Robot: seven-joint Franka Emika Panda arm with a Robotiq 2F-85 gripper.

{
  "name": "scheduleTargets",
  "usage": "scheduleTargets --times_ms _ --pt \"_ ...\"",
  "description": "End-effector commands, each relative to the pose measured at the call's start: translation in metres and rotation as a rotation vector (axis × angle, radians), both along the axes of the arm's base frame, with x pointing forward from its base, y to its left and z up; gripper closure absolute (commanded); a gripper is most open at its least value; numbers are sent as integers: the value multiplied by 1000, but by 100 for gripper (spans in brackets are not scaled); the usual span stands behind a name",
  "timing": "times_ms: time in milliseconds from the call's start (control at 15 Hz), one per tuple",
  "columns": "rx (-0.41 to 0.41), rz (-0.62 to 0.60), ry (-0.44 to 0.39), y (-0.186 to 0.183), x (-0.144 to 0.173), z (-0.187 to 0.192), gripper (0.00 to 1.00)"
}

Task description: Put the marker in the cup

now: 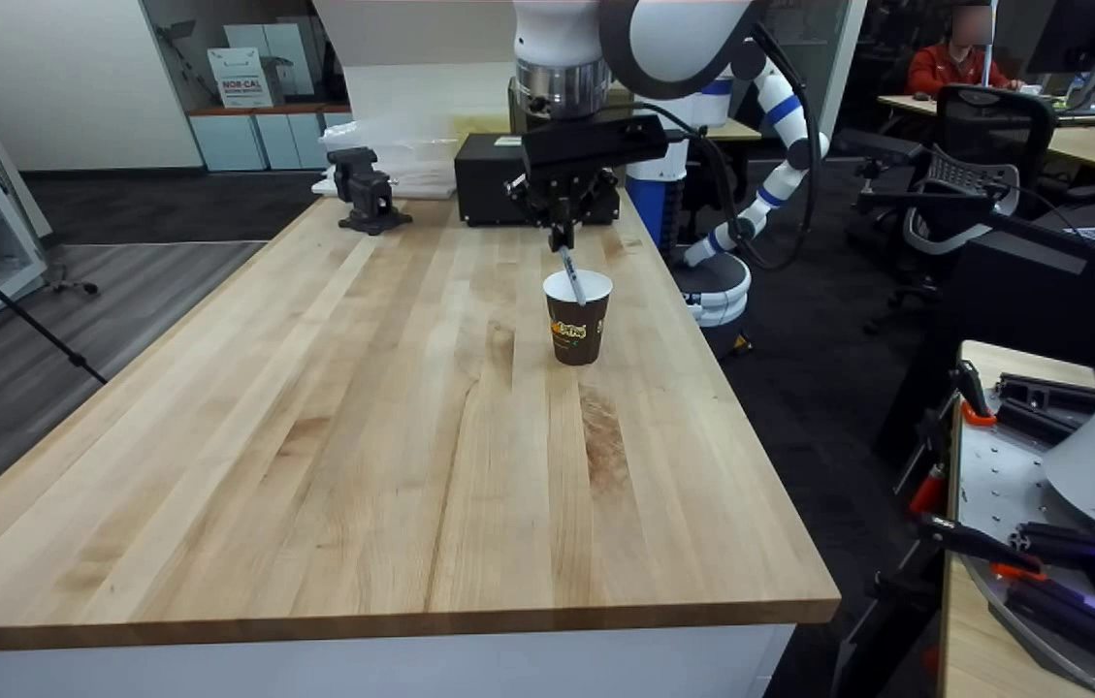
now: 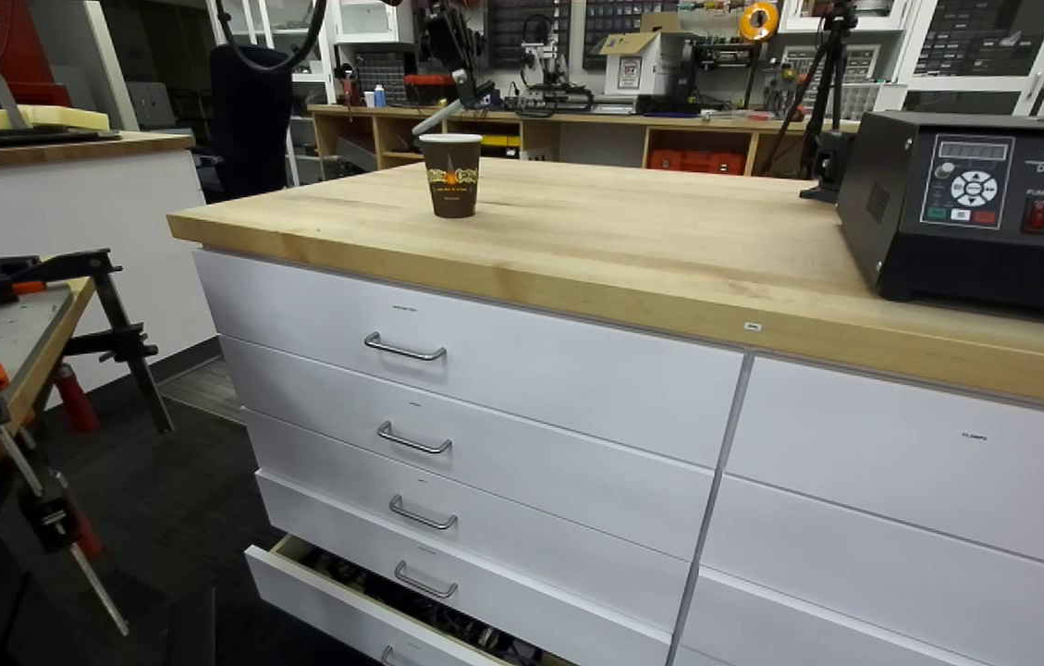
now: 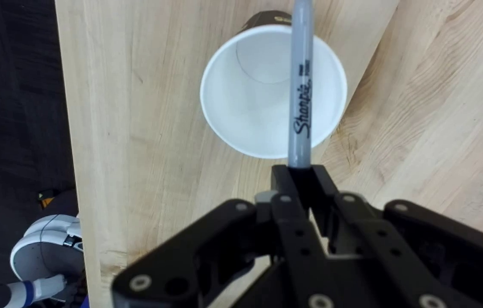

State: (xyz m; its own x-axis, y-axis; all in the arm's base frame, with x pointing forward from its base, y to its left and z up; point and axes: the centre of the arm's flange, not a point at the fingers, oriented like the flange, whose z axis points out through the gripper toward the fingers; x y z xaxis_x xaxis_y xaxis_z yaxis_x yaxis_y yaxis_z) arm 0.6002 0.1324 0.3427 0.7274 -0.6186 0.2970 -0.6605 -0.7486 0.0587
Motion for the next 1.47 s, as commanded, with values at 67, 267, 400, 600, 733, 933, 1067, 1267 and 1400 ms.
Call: scheduleTargets --times_ms 67,267,400,600,733,933,1067,1267,1400 --pt "18 4 33 -6 12 6 94" --pt "-3 -23 17 -7 15 5 94" --pt "-3 -19 21 -8 18 5 94" --pt "-16 -35 13 -7 23 1 94" --pt "-13 -29 18 -7 26 -1 94" --pt "5 -15 34 -11 30 0 94" --pt "-3 -18 40 -12 31 -1 94" --pt "-14 -26 54 -18 30 -5 94" --pt "-23 -47 54 -22 29 -9 94"
